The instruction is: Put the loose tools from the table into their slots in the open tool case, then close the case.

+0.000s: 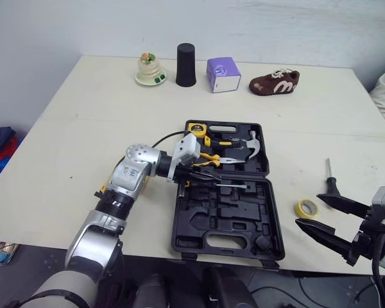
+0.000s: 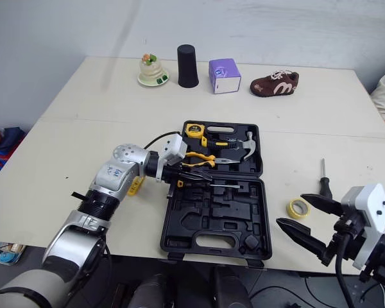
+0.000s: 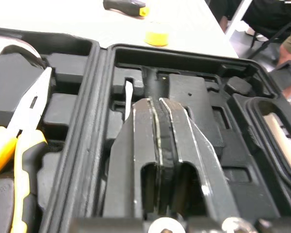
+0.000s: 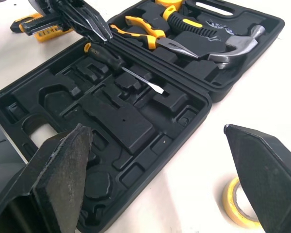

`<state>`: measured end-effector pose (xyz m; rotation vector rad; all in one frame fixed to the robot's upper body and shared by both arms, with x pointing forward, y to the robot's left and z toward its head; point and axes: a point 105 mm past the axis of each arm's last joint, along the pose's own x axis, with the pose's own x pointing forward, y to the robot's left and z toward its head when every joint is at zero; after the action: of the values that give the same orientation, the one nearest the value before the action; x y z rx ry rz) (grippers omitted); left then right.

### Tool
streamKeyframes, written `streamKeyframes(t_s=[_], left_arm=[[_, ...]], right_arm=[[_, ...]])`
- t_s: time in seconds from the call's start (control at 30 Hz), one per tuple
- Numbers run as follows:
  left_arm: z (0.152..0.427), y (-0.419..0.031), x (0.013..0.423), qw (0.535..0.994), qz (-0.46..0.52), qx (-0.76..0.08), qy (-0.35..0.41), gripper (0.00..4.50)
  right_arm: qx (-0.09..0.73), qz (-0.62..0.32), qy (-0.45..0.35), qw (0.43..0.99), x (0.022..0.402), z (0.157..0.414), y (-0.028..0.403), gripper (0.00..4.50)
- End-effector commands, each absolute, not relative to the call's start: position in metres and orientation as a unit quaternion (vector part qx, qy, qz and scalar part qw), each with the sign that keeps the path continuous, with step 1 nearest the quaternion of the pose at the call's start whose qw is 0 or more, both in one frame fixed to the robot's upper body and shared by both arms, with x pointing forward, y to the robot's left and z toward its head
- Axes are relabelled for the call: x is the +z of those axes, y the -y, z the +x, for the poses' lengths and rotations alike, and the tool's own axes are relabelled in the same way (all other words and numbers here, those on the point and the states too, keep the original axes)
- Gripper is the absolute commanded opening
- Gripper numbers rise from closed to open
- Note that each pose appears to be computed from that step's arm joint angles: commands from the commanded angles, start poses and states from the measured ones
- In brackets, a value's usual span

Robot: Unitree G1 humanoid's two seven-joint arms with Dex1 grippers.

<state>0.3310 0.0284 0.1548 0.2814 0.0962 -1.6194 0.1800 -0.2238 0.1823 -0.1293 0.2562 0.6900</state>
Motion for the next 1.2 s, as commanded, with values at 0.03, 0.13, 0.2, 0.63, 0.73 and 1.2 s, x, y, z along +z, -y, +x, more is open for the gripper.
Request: streamKeyframes(t_s=[0.03, 0.13, 0.2, 0.63, 0.73, 1.2], left_arm=[[0.330, -0.029, 0.162, 0.680, 0.125, -0.723, -0.019, 0.02], [0.331, -0.029, 0.165, 0.680, 0.125, -0.723, -0.015, 0.02], [0.331, -0.029, 0.167, 0.680, 0.124, -0.723, -0.012, 0.02], [0.329, -0.066, 0.044, 0.659, 0.307, -0.637, -0.255, 0.02], [0.327, -0.057, 0.056, 0.670, 0.277, -0.647, -0.235, 0.02], [0.313, -0.095, 0.176, 0.717, 0.033, -0.688, -0.108, 1.57]], right_arm=[[0.343, -0.071, -0.123, 0.929, 0.186, 0.178, 0.222, 4.50], [0.344, -0.070, -0.125, 0.928, 0.185, 0.177, 0.221, 4.50], [0.344, -0.070, -0.125, 0.928, 0.185, 0.177, 0.221, 4.50], [0.353, -0.064, -0.128, 0.925, 0.180, 0.178, 0.217, 4.50], [0.354, -0.064, -0.129, 0.924, 0.181, 0.178, 0.217, 4.50], [0.309, -0.076, -0.132, 0.939, 0.187, 0.179, 0.247, 4.50]])
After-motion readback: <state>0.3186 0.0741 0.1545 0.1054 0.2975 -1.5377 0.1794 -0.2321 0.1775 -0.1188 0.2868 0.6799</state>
